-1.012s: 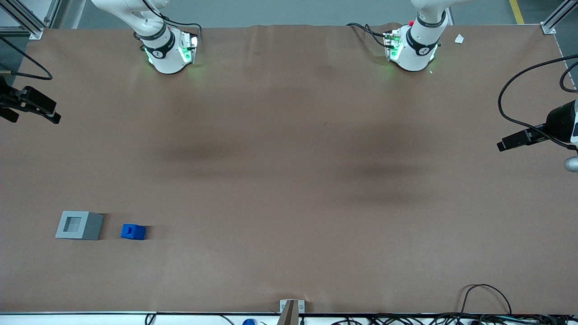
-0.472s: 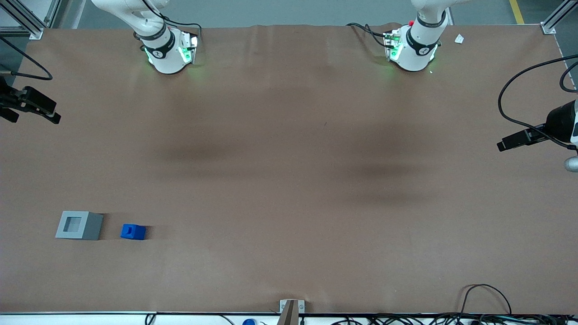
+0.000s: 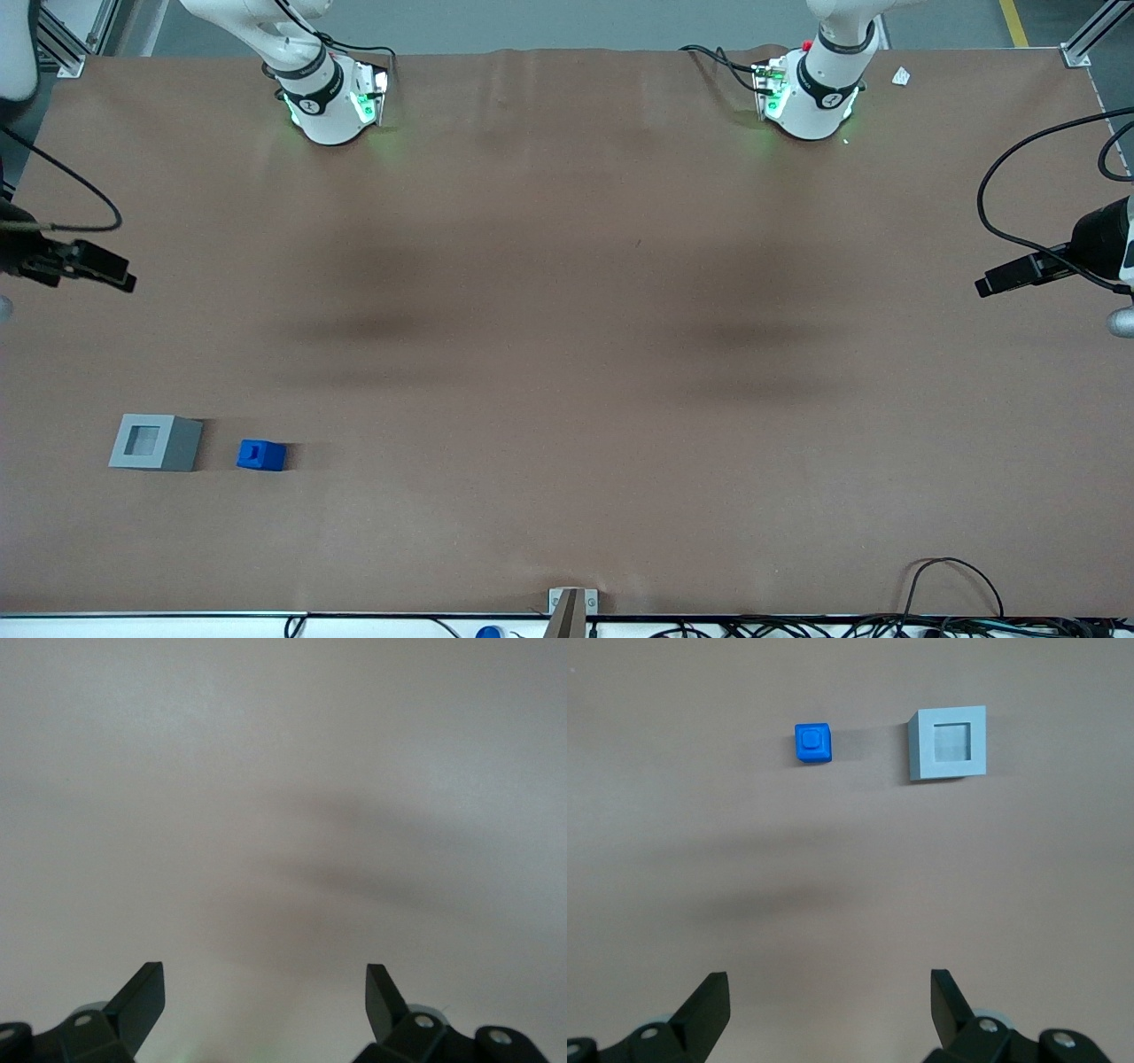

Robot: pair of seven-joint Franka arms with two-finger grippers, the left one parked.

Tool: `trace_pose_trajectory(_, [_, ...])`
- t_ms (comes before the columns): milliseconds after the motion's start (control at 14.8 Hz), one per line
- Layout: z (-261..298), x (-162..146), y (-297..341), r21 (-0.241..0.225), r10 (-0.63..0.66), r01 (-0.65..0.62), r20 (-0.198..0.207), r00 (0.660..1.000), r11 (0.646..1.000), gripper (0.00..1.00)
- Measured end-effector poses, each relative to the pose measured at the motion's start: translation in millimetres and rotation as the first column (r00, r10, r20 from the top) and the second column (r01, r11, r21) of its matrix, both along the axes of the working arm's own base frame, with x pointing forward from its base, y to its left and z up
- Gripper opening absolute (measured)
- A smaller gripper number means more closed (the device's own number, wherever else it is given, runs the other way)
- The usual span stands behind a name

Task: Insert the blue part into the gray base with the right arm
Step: 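Move the open right gripper over the blue block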

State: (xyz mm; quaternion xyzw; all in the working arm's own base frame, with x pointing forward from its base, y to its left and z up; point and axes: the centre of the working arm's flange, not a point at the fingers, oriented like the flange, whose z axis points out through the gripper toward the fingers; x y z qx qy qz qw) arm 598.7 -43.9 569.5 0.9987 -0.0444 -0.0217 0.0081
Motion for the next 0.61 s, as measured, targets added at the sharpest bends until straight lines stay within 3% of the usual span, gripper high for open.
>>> trace_pose_trajectory(607, [-85, 48, -3, 0.01, -0.007, 0.007, 0.005, 1.0, 1.0, 1.0])
